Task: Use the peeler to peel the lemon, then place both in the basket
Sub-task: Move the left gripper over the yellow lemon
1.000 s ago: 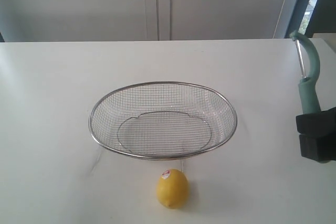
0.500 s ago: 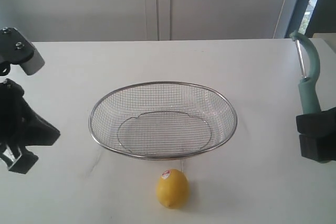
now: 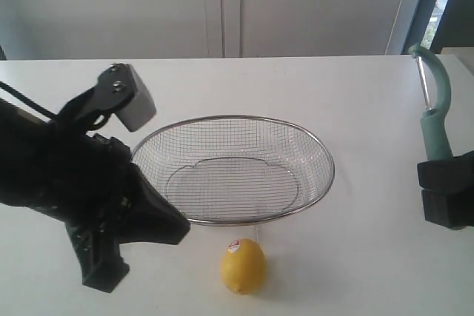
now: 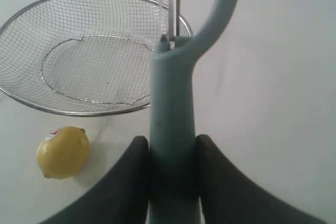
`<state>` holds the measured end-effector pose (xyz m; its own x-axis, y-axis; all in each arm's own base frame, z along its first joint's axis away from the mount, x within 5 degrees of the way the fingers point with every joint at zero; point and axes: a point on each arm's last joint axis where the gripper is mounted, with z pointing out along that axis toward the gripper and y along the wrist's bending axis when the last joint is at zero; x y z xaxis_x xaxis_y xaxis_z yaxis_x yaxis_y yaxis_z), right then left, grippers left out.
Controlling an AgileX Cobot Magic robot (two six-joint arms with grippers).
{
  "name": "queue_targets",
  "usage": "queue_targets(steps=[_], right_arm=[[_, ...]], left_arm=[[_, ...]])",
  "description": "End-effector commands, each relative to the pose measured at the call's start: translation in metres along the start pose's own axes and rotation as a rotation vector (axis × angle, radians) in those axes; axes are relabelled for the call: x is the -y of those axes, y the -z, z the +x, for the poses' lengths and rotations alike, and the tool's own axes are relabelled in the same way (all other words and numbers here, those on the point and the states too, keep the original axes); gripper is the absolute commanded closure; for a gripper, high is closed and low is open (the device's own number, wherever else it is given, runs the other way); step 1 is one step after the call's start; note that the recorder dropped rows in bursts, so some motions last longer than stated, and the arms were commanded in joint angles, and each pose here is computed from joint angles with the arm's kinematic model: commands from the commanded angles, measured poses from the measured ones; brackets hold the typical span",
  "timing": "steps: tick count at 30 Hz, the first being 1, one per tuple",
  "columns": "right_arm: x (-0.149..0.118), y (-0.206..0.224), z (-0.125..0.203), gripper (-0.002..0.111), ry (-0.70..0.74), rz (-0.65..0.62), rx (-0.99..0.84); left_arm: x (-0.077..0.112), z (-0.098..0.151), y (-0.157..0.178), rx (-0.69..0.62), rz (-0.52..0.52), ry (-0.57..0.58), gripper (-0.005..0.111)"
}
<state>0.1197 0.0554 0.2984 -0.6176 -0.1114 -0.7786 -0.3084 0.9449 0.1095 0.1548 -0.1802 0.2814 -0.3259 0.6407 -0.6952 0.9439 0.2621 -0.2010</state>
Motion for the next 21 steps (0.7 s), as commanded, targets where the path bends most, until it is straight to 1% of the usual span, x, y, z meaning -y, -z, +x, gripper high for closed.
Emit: queue_targets(steps=[1, 6, 8, 12, 15, 18, 21], right_arm=[[0.000, 0.001, -0.001, 0.108, 0.015, 0.001, 0.017], [0.000, 0.001, -0.001, 0.108, 0.015, 0.001, 0.017], [0.000, 0.001, -0.001, 0.108, 0.015, 0.001, 0.017], [0.000, 0.001, -0.001, 0.108, 0.015, 0.001, 0.017], [0.000, 0.001, -0.001, 0.108, 0.015, 0.001, 0.017], [0.000, 0.001, -0.001, 0.108, 0.015, 0.001, 0.017], [0.000, 0.001, -0.001, 0.108, 0.015, 0.001, 0.017]], left_arm=[[0.015, -0.023, -0.017, 0.023, 0.070, -0.057, 0.107], [0.031, -0.051, -0.042, 0.017, 0.125, -0.124, 0.107], [0.034, -0.059, -0.054, 0.001, 0.137, -0.132, 0.107], [0.042, -0.069, -0.080, -0.074, 0.152, -0.162, 0.107], [0.048, -0.072, -0.096, -0.155, 0.165, -0.182, 0.107], [0.050, -0.076, -0.105, -0.214, 0.136, -0.186, 0.107], [0.044, -0.078, -0.106, -0.252, 0.058, -0.131, 0.107]])
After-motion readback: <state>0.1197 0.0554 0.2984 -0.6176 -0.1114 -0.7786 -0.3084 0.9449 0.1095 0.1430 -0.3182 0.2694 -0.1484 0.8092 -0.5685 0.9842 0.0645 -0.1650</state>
